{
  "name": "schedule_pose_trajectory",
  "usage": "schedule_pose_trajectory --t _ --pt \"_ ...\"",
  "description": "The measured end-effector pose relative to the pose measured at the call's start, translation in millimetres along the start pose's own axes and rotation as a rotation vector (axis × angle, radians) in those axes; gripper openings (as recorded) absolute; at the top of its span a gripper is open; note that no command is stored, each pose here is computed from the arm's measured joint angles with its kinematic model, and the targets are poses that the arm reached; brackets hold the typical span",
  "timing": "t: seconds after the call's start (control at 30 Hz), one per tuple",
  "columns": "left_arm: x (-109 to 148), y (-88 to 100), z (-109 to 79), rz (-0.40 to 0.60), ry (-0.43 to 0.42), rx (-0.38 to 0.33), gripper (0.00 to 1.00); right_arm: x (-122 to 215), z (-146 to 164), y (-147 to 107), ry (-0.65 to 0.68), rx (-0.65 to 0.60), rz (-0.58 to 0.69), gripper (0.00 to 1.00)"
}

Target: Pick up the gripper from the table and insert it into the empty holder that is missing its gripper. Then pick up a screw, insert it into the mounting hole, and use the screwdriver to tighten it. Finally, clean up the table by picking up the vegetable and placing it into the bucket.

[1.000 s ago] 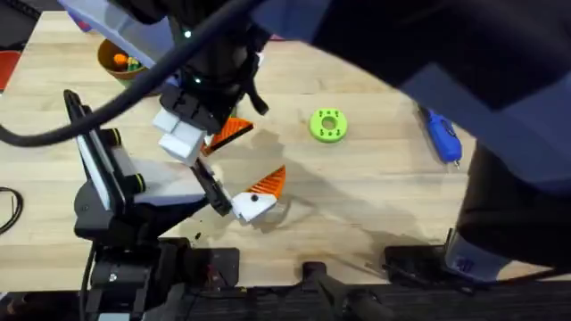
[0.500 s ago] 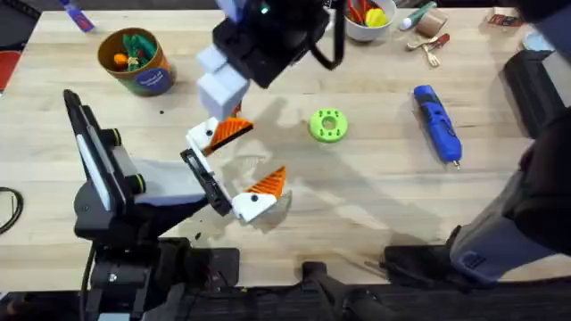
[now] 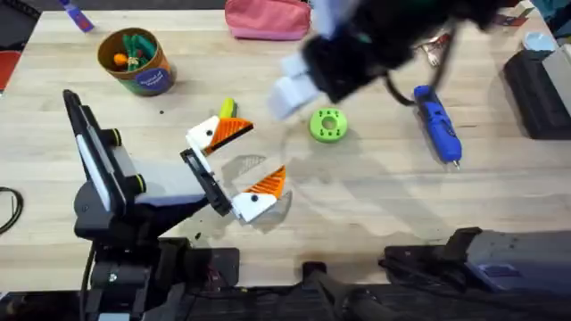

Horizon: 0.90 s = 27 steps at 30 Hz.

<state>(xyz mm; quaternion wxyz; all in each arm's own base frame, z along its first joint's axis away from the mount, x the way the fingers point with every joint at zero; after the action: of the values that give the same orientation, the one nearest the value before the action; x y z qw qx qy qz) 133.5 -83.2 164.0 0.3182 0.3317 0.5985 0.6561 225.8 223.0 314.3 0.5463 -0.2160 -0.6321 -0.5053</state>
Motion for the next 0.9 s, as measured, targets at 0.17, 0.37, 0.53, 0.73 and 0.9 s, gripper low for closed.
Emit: schedule_pose_trajectory --t 0.17,0.37,0.53,0.73,0.9 --pt "0.0 0.0 0.0 0.0 0.0 0.0 0.985 19.3 -35.6 -28.0 -0.053 -0.137 -0.036 0.961" --pt "0.0 0.0 0.0 0.0 0.0 0.0 0.985 36.9 -63.5 -49.4 -0.118 -0.24 -0.098 0.964" --pt "0.0 0.0 0.0 0.0 0.0 0.0 0.985 32.2 -77.9 -65.2 -0.152 -0.294 -0.081 0.964" --pt "0.0 0.0 0.0 0.0 0.0 0.0 0.985 18.3 -90.7 -75.3 -0.186 -0.34 -0.034 0.964" --pt "0.0 0.0 0.0 0.0 0.0 0.0 0.985 11.0 -94.7 -79.7 -0.197 -0.369 -0.014 0.966"
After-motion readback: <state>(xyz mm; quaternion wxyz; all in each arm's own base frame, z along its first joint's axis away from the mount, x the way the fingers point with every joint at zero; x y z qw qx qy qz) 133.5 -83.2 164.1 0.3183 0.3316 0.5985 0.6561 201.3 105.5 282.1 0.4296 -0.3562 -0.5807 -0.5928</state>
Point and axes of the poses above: each hand's point on the last joint's axis, 136 mm out from that joint toward the fingers, its own x axis back along the fingers, its own z axis along the line the jaws close on, y = z × x, the point moved 7 cm from there along x, back along the fingers, and after that the axes turned 5 degrees about -x, right-handed, at the moved point
